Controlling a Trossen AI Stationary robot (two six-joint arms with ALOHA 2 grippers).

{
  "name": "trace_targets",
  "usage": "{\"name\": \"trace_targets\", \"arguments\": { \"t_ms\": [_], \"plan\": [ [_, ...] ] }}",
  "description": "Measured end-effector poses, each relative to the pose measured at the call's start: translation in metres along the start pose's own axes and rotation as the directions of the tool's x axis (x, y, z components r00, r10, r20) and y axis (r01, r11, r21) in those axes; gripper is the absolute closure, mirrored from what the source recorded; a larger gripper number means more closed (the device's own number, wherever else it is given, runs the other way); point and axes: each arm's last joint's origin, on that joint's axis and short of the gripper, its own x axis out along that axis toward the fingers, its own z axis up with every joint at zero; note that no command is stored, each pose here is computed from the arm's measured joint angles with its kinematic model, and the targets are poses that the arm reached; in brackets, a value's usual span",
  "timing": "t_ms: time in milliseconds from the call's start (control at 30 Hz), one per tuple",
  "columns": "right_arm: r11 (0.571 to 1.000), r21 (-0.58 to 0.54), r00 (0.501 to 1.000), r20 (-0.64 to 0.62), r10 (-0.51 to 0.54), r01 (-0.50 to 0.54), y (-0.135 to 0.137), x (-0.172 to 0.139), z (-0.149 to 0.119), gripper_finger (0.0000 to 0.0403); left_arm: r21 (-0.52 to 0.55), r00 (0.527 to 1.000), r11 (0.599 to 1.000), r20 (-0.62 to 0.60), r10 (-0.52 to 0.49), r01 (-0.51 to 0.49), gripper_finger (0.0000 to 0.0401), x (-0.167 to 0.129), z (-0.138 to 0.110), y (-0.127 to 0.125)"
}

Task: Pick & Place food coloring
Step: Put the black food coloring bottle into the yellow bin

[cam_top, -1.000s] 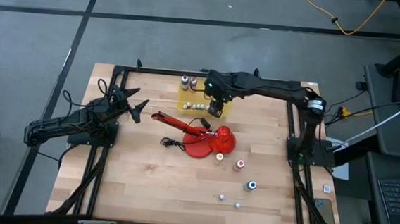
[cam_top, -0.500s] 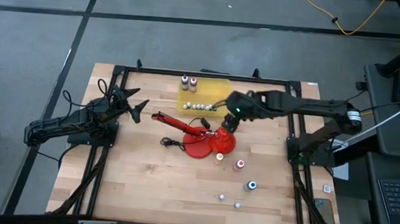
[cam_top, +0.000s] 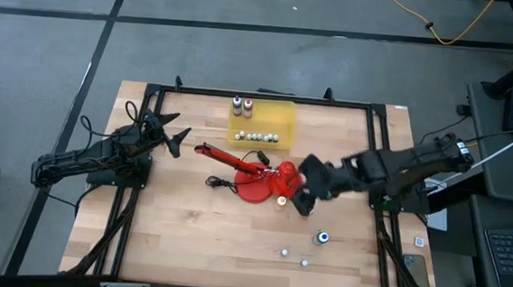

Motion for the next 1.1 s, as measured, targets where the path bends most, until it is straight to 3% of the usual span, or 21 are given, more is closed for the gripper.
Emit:
{"name": "trace_targets", "arguments": {
  "t_ms": [167, 467, 933, 1100],
  "plan": [
    [0.994, 0.102, 0.997, -0.068, 0.049, -0.042, 0.022, -0.001, -0.034, 0.014, 0.0, 1.0, 1.0, 0.0, 0.0, 0.0, 0.0082, 0.0, 0.0, 0.0],
    [0.988, 0.139, 0.97, -0.224, 0.093, -0.062, 0.057, 0.022, -0.088, 0.0141, 0.0, 1.0, 1.0, 0.0, 0.0, 0.0, 0.0082, 0.0, 0.0, 0.0],
    [0.999, 0.011, 0.957, -0.285, 0.053, -0.052, 0.099, 0.053, -0.12, 0.0182, 0.0, 1.0, 1.0, 0.0, 0.001, -0.001, 0.0082, 0.0, 0.0, 0.0],
    [0.998, -0.048, 0.944, -0.326, -0.05, 0.037, 0.105, 0.067, -0.134, 0.019, 0.0, 1.0, 1.0, 0.0, 0.001, -0.001, 0.0082, 0.0, 0.0, 0.0]
  ]
}}
